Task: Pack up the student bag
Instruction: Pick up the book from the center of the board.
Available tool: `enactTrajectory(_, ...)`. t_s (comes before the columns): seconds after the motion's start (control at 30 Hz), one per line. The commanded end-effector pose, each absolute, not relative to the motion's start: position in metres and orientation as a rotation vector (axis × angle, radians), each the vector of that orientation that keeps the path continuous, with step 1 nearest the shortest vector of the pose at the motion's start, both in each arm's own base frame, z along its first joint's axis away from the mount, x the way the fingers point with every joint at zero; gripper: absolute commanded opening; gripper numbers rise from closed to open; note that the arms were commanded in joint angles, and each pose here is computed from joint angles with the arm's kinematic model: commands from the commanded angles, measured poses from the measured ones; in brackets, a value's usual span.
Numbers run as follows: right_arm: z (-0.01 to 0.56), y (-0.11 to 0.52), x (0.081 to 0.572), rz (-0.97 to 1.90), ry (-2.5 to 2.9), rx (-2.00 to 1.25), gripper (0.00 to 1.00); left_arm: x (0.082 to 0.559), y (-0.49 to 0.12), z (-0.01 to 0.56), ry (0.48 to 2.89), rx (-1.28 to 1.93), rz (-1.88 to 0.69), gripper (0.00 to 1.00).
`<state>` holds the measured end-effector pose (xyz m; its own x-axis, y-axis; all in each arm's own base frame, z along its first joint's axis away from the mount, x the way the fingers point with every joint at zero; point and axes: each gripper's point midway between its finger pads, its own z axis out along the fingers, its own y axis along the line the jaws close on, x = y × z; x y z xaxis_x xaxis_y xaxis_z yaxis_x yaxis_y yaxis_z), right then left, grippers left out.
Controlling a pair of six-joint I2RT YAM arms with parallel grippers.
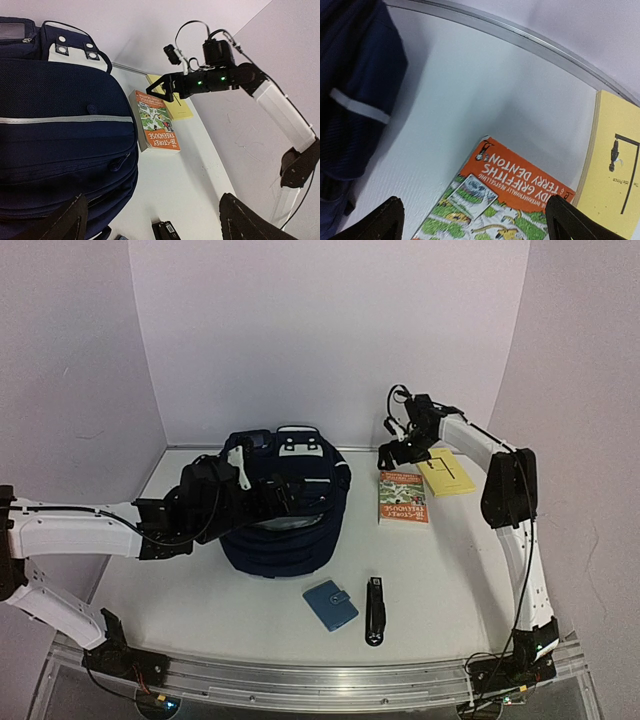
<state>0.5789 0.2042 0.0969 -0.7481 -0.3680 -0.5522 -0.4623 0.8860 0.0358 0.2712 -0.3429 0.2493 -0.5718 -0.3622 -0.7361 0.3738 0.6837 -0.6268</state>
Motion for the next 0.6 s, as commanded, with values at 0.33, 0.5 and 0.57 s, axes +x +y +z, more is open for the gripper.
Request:
enactTrajectory(0.33, 0.05, 0.186, 0.615, 0.272, 2.47, -0.536, 0.98, 0.259, -0.369, 0.247, 2.008, 0.147, -0.988, 0.93)
enactTrajectory(0.5, 0.033, 0.176, 0.591, 0.328, 2.543, -0.569, 0.97, 0.257, -0.395, 0.235, 2.063, 0.271, -0.917, 0.93)
enactTrajectory(0.57, 0.031, 0.17, 0.577, 0.345, 2.575, -0.579, 0.97, 0.257, -0.404, 0.233, 2.078, 0.305, -0.896, 0.93)
